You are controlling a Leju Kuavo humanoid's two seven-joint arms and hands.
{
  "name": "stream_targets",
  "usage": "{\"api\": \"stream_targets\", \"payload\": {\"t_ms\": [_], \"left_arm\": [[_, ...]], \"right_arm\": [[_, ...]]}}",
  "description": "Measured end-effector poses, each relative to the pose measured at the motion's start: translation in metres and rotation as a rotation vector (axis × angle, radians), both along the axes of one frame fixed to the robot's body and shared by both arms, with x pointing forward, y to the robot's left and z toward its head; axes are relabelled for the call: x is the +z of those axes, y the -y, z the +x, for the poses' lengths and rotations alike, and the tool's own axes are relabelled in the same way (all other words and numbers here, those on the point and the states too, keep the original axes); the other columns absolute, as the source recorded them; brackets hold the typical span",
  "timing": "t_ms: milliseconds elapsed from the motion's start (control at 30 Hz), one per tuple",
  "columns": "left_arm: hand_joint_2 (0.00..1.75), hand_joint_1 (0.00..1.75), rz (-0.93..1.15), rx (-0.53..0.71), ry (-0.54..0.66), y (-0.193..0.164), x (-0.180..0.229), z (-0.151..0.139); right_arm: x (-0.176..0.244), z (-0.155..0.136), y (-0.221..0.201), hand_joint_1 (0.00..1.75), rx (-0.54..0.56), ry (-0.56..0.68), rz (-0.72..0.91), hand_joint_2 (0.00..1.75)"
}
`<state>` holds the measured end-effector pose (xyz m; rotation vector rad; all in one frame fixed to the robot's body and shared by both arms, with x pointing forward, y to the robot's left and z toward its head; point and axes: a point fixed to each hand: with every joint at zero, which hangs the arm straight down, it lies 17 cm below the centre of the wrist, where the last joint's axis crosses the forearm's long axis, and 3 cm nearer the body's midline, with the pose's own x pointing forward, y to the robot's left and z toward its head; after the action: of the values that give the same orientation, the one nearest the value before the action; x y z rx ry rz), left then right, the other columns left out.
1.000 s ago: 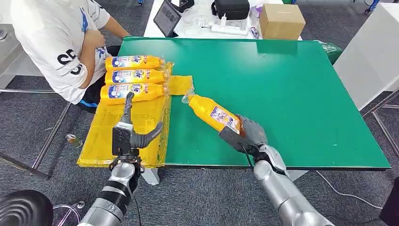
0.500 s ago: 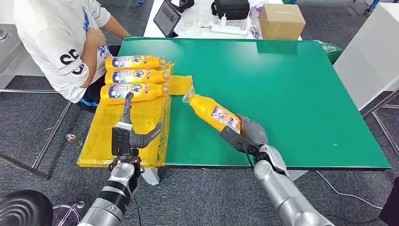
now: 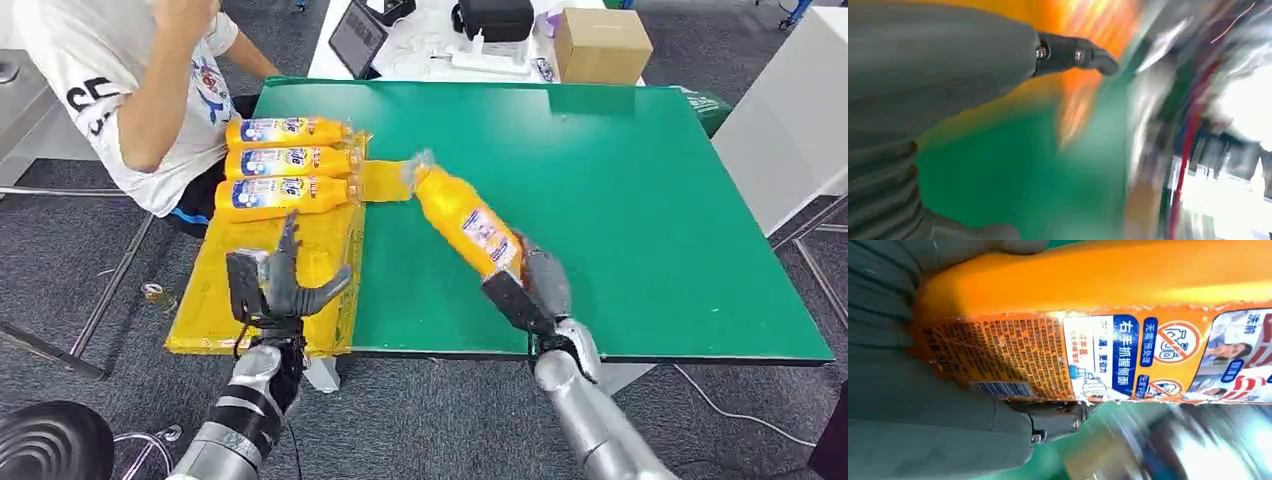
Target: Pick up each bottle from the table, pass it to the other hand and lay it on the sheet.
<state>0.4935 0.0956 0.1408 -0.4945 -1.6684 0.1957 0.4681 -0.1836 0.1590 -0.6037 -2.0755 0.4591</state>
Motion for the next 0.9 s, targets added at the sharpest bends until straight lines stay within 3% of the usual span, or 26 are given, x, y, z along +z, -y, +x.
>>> {"api": "stream_targets", "payload": {"t_ms": [67, 133, 167, 300, 600, 900], "left_arm": [[1.75, 0.0, -0.236, -0.301, 0.09, 0.044, 0.032, -0.034], [1.75, 0.0, -0.298, -0.494, 0.175, 0.066, 0.054, -0.06], [1.75, 0.0, -0.307, -0.529, 0.19, 0.07, 0.058, -0.066], [1.75, 0.0, -0.235, -0.374, 0.108, 0.056, 0.037, -0.043], [1.75, 0.0, -0.218, -0.373, 0.099, 0.06, 0.034, -0.043], [1.75, 0.0, -0.233, -0.379, 0.104, 0.062, 0.037, -0.044]], "right_arm": [[0.028, -0.026, -0.012, 1.75, 0.02, 0.166, 0.015, 1.75], [0.032, -0.032, -0.015, 1.75, 0.022, 0.167, 0.045, 1.75], [0.032, -0.033, -0.012, 1.75, 0.006, 0.157, 0.064, 1.75], [0.035, -0.036, -0.004, 1.75, -0.022, 0.154, 0.101, 1.75], [0.037, -0.037, -0.001, 1.75, -0.033, 0.154, 0.123, 1.75], [0.012, -0.038, -0.04, 1.75, 0.098, 0.046, 0.142, 1.75]]}}
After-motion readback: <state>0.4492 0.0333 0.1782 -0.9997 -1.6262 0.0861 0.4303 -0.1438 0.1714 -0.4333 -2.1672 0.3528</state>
